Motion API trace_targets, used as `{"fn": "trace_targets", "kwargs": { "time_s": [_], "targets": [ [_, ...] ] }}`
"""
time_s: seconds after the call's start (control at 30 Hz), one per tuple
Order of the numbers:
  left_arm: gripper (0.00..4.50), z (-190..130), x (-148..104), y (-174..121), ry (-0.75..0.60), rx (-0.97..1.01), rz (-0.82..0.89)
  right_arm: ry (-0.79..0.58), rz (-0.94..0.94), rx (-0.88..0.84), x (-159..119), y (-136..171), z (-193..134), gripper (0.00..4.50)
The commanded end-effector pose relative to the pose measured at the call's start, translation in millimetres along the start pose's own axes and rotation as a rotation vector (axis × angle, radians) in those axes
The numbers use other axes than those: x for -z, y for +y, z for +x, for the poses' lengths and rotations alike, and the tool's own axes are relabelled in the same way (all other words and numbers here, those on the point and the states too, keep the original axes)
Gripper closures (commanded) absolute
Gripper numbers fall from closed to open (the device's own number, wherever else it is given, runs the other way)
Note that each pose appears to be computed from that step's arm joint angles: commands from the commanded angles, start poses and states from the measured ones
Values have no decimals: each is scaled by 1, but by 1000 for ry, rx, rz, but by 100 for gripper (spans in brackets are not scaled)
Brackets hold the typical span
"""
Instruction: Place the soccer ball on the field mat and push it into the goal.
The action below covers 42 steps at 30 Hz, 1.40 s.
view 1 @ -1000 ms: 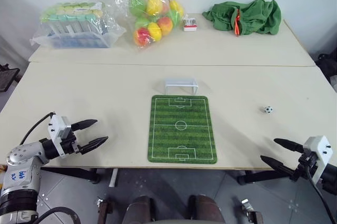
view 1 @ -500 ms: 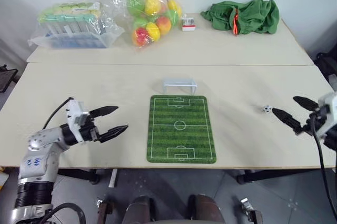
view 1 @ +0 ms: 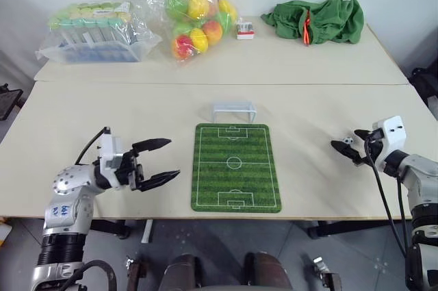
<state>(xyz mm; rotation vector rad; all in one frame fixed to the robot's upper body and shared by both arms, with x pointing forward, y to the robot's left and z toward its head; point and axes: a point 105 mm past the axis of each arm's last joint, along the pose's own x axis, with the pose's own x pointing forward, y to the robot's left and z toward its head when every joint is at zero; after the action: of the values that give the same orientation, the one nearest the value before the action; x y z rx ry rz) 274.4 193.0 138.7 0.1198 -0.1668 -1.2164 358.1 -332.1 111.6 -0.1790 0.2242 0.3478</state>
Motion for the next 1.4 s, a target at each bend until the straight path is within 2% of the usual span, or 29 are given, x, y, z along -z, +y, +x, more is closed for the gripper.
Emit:
{"fn": "trace_targets", "kwargs": {
  "time_s": [0.03, 0.2, 0.3, 0.4, 0.6, 0.73, 0.87, 1.0, 1.17, 1.4],
  "targets": [
    [0, -22, 3, -7, -7, 24, 24, 0, -6, 0, 0, -1, -1, 4],
    [0, -39, 16, -13, 50, 67, 27, 21, 23, 4, 5, -2, -1, 4],
    [0, -42, 18, -13, 70, 76, 31, 8, 42, -7, 4, 0, -1, 57],
    [0, -43, 18, -9, 62, 66, 35, -13, 35, -15, -1, 1, -3, 152],
    [0, -44, 20, -6, 69, 75, 39, -81, -79, -93, -31, 21, -12, 358],
    [0, -44, 22, -3, 71, 79, 43, -101, -215, -303, -61, 75, -16, 364],
    [0, -41, 25, -2, 79, 87, 53, -91, -315, -588, -75, 146, -24, 364],
    [0, -40, 27, -6, 93, 120, 57, -86, -386, -816, -78, 204, -26, 364],
    [0, -45, 30, -12, 118, 134, 55, -1, -514, -1001, -57, 246, -19, 364],
    [0, -48, 30, -24, 110, 112, 48, 6, -486, -1123, -41, 279, -2, 364]
  ]
}}
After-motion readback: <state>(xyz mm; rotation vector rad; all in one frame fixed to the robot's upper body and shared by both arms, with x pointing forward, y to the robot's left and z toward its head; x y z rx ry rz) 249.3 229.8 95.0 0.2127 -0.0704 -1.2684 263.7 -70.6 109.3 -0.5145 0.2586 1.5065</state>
